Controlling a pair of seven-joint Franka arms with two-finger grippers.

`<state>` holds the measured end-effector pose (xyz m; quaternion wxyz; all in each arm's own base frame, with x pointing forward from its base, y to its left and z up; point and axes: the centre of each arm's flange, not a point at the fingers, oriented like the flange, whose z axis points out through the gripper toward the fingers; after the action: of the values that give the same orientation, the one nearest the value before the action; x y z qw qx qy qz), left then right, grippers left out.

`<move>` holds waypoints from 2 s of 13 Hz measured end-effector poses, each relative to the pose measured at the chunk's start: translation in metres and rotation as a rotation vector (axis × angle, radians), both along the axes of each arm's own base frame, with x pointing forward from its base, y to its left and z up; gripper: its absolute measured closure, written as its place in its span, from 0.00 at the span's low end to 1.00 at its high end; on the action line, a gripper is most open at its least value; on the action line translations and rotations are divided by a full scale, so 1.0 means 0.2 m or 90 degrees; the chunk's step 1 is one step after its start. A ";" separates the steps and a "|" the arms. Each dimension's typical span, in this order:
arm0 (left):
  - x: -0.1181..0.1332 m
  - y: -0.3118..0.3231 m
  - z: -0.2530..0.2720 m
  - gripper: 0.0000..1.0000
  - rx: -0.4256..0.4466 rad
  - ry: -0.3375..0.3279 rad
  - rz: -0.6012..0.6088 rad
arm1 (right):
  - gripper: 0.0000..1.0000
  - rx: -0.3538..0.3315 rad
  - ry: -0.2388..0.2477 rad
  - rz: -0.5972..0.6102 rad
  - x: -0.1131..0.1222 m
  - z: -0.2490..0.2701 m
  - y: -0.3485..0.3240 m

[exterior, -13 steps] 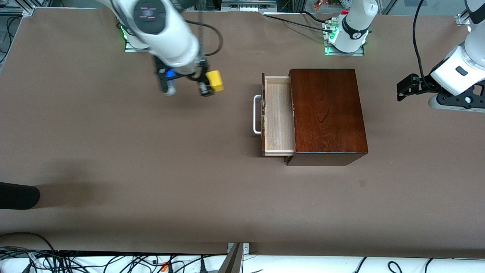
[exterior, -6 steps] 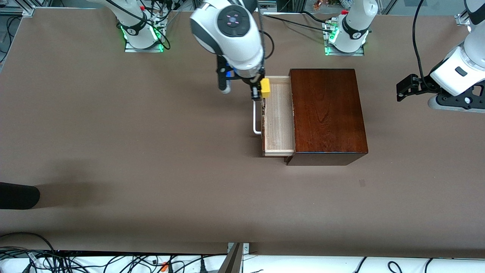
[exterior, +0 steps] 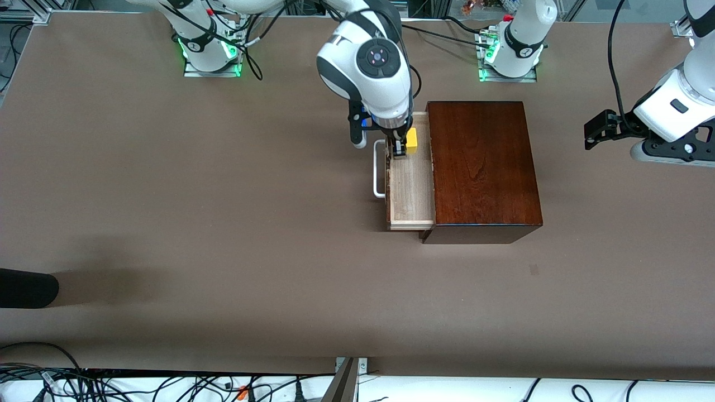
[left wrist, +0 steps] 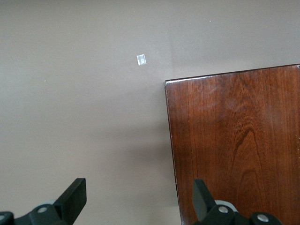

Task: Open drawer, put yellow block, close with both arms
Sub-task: 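Lower the cube into the drawer and open the right gripper, then retract the right gripper while the left gripper reaches the drawer front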

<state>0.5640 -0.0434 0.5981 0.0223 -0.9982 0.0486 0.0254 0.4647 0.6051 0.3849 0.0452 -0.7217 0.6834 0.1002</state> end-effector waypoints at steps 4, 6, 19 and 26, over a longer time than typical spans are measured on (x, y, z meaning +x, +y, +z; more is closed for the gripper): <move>0.00 0.00 0.00 0.00 0.000 0.000 0.000 | 0.44 -0.006 0.013 0.002 -0.01 -0.17 0.04; 0.00 0.00 0.00 0.00 0.000 0.000 0.000 | 0.44 -0.012 0.020 0.004 -0.02 -0.25 0.05; 0.02 -0.13 -0.08 0.00 0.002 0.025 -0.029 | 0.00 -0.027 -0.004 0.008 0.33 0.38 -0.39; -0.14 -1.01 -0.33 0.00 -0.033 0.100 -0.335 | 0.00 -0.051 0.006 0.410 0.67 0.75 -1.35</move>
<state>0.5357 -0.2448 0.5314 -0.0010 -0.9464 0.3086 0.0952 0.5984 0.3343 0.5352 -0.0210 -0.9017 0.4232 0.0857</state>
